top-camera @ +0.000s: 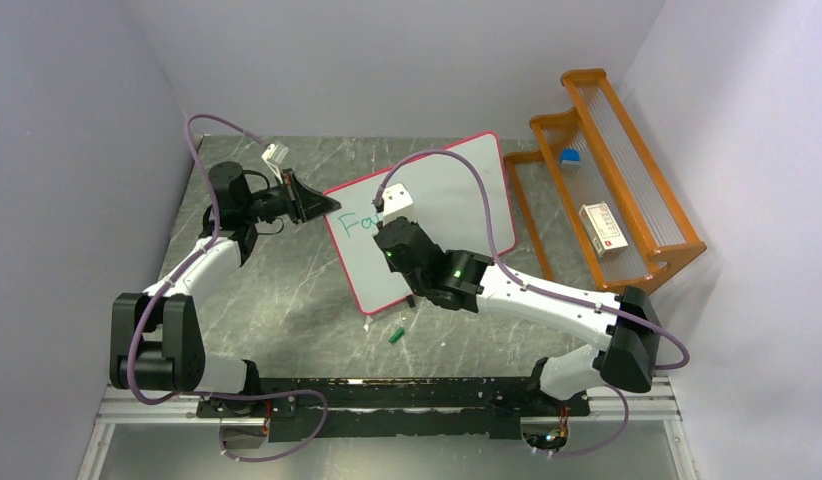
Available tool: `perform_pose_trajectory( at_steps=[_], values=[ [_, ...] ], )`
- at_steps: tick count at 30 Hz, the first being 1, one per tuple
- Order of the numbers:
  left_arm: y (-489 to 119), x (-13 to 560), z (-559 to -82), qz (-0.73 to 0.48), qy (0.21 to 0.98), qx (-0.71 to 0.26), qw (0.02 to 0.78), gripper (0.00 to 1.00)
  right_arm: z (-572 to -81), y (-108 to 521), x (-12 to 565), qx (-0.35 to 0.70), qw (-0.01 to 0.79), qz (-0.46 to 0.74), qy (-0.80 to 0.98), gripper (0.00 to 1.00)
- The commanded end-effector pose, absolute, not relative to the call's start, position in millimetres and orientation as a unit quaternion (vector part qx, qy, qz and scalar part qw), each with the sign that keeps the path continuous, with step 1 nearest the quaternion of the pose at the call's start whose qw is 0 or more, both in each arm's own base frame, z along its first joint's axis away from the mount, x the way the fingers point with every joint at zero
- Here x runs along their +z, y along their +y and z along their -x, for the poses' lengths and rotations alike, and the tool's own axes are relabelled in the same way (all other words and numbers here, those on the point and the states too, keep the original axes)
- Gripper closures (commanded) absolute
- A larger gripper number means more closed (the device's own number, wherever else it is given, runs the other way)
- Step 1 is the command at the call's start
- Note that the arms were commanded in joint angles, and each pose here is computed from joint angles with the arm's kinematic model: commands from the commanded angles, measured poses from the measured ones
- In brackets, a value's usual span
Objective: Write a sentence on the whiteboard
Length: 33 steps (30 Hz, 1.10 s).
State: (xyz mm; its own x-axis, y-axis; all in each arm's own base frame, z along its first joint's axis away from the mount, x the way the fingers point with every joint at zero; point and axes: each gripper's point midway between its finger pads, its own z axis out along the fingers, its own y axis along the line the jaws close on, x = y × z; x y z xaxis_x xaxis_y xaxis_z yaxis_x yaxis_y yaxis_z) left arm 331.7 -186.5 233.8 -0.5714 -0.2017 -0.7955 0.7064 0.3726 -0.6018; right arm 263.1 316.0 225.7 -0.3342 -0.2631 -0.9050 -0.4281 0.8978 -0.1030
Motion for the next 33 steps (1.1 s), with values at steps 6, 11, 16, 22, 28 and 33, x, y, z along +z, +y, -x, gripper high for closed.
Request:
perform_pose_trajectory(
  at_steps=[6,11,16,22,28,33],
  values=[
    [-195,215,-323,-0.18,0.725,-0.536,0.394,0.95,-266,315,249,0.106,0.563,0.189,0.798,1.0],
    [-195,216,-323,-0.181,0.724,-0.536,0.393,0.95,-269,317,257,0.11,0.574,0.185,0.79,1.0],
    [-195,216,-323,-0.181,0.724,-0.536,0.394,0.95,-273,319,259,0.107,0.579,0.184,0.787,1.0],
    [-195,216,-323,-0.181,0.724,-0.537,0.393,0.95,-275,323,258,0.102,0.581,0.186,0.786,1.0],
    [-195,216,-323,-0.181,0.724,-0.537,0.394,0.95,-278,325,252,0.093,0.579,0.19,0.787,1.0],
    [-195,216,-322,-0.182,0.722,-0.539,0.393,0.95,-280,325,247,0.084,0.577,0.191,0.79,1.0]
  ],
)
